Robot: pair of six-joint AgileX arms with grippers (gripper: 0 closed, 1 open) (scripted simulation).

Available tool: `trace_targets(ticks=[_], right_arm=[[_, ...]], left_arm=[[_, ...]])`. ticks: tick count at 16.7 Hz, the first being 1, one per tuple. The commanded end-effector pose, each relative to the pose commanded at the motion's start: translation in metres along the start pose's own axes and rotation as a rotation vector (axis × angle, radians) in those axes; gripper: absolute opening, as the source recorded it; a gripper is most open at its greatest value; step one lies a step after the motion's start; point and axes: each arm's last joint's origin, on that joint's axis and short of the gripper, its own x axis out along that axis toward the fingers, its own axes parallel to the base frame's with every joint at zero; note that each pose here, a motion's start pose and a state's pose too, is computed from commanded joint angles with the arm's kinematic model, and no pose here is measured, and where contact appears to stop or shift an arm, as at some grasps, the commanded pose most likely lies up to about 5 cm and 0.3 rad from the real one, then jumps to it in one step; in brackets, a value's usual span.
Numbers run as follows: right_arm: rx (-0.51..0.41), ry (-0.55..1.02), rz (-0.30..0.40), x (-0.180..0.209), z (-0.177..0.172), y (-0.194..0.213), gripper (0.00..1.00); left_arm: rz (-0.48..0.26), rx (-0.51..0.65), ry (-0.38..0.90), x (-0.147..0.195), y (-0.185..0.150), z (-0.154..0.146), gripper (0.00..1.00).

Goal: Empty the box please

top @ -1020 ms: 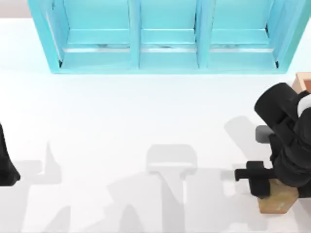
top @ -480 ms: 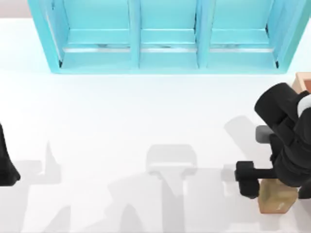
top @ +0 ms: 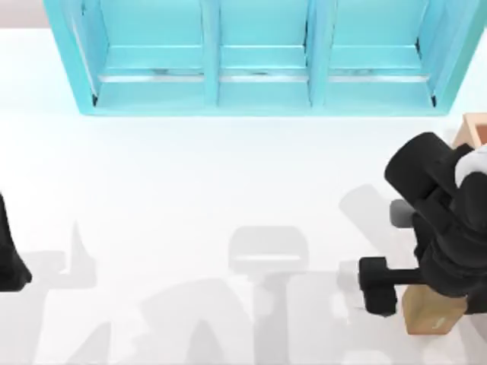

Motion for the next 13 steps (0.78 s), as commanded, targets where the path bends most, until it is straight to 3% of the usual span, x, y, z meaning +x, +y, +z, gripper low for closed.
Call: trace_targets(ticks=[4, 7, 13], right_arm=[[-0.028, -0.028, 0.023, -0.037, -0.002, 0.015, 1.0], [-0.004, -0.015, 0.025, -0.061, 0.005, 0.004, 1.0], [0.032, 0.008, 0.011, -0.07, 0.009, -0.015, 1.0]], left_arm=[[0.0, 0.0, 0.0, 0.0, 0.0, 0.0, 1.0], [0.0, 0.0, 0.0, 0.0, 0.0, 0.0, 1.0], [0.0, 0.0, 0.0, 0.0, 0.0, 0.0, 1.0]])
